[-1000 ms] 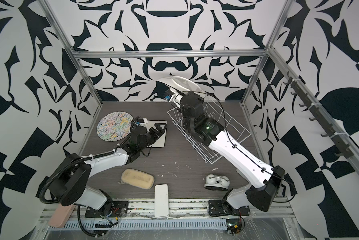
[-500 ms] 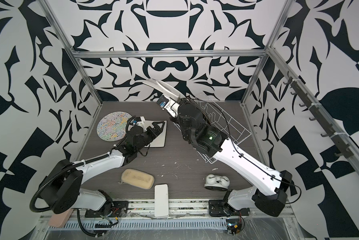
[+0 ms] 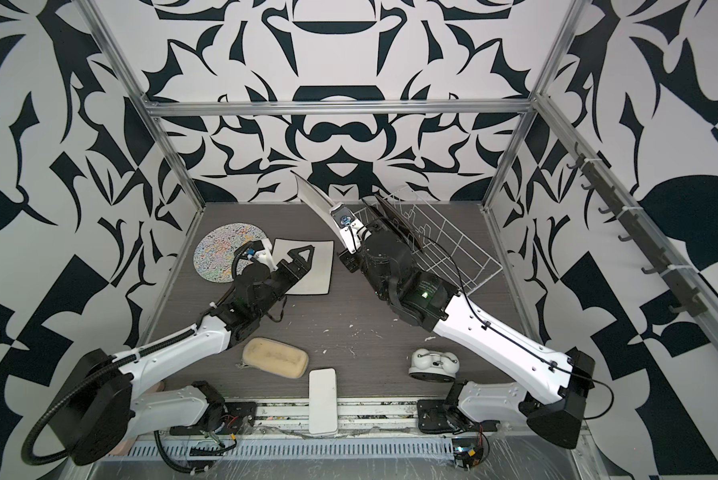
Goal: Unload the plates from the dish rack
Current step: 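Carry the pale plate toward the left gripper while the left gripper rises to meet it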
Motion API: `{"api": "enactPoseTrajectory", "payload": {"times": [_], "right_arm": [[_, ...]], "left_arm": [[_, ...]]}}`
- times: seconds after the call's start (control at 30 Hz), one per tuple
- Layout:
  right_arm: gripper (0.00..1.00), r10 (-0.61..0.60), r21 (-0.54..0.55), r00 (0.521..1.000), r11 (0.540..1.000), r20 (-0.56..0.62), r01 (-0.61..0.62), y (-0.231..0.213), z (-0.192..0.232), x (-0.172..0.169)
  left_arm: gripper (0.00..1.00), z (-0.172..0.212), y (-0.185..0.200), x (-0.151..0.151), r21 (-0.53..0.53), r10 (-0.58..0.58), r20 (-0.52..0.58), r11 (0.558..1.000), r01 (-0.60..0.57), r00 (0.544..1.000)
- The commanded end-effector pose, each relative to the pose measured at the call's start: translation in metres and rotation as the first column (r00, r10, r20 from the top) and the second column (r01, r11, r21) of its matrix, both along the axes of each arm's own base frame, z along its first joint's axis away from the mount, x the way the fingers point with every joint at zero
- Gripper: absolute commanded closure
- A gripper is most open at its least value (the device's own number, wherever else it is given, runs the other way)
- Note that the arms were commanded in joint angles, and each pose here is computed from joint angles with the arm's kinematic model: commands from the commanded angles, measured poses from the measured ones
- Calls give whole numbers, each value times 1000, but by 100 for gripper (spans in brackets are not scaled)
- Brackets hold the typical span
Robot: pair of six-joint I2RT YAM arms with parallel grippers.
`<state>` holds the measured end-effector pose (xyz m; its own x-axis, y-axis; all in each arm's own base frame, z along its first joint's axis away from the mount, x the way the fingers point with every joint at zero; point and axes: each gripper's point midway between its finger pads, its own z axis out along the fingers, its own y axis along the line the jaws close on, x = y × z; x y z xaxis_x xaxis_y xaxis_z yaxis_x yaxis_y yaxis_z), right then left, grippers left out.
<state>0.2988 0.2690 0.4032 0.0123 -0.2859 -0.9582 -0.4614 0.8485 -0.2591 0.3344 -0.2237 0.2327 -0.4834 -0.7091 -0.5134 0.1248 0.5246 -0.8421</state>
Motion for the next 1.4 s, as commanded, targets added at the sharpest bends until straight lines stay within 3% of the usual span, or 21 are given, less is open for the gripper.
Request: {"api": "enactPoseTrajectory", "payload": {"times": [0.0, 0.13, 0.43, 0.53, 0.73, 1.0, 1.2, 1.27, 1.37], "right_arm": [[100, 22, 453, 985, 886, 169, -98, -21, 107, -22], [100, 96, 537, 991, 833, 96, -133, -17, 99, -15], [100, 115, 553, 993, 829, -16, -87, -12, 72, 8], [100, 176, 631, 982, 770, -63, -98, -14, 63, 17], [100, 303, 792, 944, 605, -131, -84, -33, 47, 41], [100, 411, 866, 897, 495, -160, -72, -38, 35, 48], [100, 527, 930, 841, 356, -120, -91, -46, 36, 62], [100, 552, 939, 825, 334, -119, -87, -46, 34, 66], [100, 553, 938, 823, 339, -133, -76, -45, 28, 68]], "left_arm": [[1, 5, 12, -3, 17, 43, 27, 999, -44, 999], [1, 9, 15, -6, 16, 45, 37, 999, -46, 998], [1, 12, 29, -10, 13, 65, 31, 998, -66, 997], [1, 10, 32, -9, -4, 63, 17, 998, -63, 998], [1, 7, 34, -7, -43, 26, -17, 999, -26, 1000], [1, 7, 31, -3, -115, -35, -37, 993, 31, 999], [1, 3, 23, 3, -187, -99, -46, 978, 88, 994], [1, 4, 19, 5, -200, -118, -43, 974, 107, 992], [1, 6, 15, 6, -208, -136, -32, 970, 126, 990]]}}
